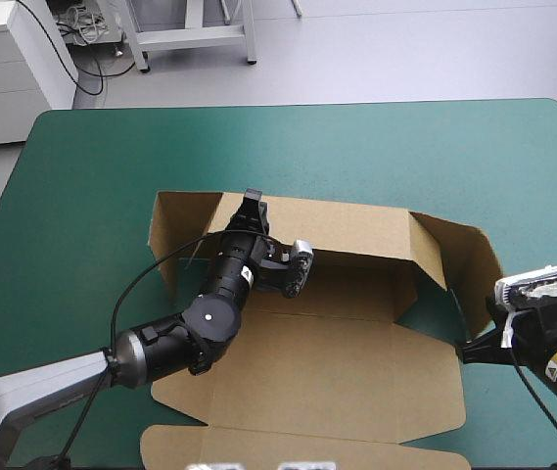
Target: Fold the box
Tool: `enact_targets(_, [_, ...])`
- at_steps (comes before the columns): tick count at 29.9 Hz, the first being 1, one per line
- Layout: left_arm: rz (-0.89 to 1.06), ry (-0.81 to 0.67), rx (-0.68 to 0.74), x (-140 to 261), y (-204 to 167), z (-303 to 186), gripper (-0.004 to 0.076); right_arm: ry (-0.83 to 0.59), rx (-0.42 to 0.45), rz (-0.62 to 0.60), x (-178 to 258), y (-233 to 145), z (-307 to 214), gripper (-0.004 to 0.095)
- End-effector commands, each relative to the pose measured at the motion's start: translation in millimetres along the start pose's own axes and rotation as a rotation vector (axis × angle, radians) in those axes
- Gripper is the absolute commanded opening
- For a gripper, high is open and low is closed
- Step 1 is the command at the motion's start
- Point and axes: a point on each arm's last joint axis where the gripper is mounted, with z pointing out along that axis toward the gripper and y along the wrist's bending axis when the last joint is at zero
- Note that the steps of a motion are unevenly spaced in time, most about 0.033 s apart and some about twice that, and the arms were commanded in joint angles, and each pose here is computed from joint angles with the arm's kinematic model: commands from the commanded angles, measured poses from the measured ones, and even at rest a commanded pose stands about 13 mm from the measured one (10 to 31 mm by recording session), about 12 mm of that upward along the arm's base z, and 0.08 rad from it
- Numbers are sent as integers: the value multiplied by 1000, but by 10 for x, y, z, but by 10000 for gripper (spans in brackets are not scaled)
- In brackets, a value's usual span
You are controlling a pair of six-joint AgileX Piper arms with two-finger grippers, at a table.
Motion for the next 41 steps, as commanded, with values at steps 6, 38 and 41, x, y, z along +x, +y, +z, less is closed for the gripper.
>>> enact_targets(6, [-58,82,-52,8,36,58,-8,-72,10,-8,-105,-16,-47,-20])
enact_targets(38, [-98,155,-81,62,54,49,-8,10,18,80,-119,-15,39,727])
enact_targets(41, [-98,155,-81,62,54,49,-8,10,19,99,-241,-18,42,727])
